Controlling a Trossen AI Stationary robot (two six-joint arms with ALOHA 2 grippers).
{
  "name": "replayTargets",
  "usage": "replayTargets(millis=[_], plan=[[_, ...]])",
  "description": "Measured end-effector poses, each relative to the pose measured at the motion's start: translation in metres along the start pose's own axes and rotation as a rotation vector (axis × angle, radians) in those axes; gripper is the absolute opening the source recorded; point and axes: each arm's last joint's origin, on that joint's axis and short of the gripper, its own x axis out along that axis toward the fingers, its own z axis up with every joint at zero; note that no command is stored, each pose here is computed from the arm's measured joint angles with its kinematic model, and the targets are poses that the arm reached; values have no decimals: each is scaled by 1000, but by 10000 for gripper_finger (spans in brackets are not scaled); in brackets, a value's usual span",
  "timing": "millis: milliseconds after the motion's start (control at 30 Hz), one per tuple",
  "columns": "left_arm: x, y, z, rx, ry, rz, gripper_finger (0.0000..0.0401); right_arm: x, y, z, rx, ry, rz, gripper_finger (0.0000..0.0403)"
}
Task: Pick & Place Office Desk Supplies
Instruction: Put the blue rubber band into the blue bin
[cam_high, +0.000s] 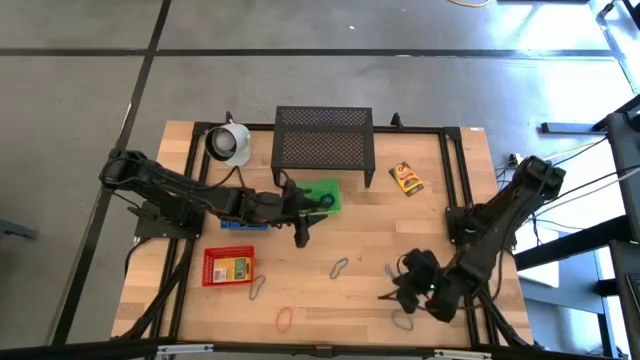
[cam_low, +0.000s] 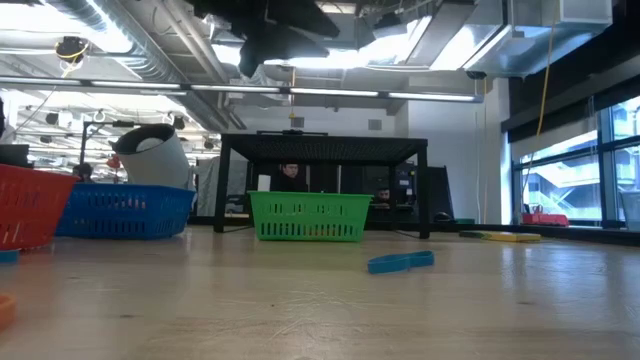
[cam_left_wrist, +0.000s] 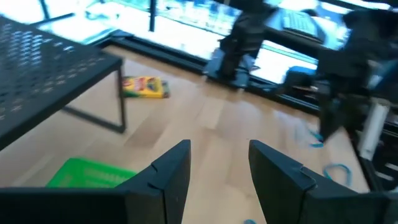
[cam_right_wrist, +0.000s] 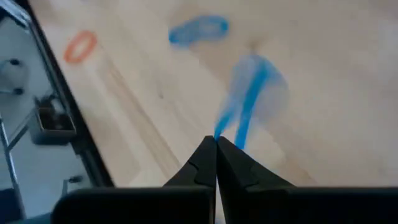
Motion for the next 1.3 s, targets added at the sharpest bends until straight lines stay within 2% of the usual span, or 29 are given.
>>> replayTargets(millis=[167,300,467,667,900,1133,1300], plan=[[-3,-12,0,68,-31,-74,157,3,1,37,-57,-113,13,2],[-3,-23,-2,96,-66,-109,157,9,9,65,-109,-174,80,1],[2,-33,-10,54,-76,-139,169,16,22,100,-165,-264,232,1],[7,-42,-21,-25,-56,-182,211,17,28,136,-210,-376,370,1],[6,-50,-25,-2,-75,-209,246,20,23,159,-235,-427,410,1],[11,-46,-19,89,-178,-106,249,22,19,168,-260,-455,388,1],[15,-39,-15,86,-191,-88,249,23,17,172,-265,-466,375,1]])
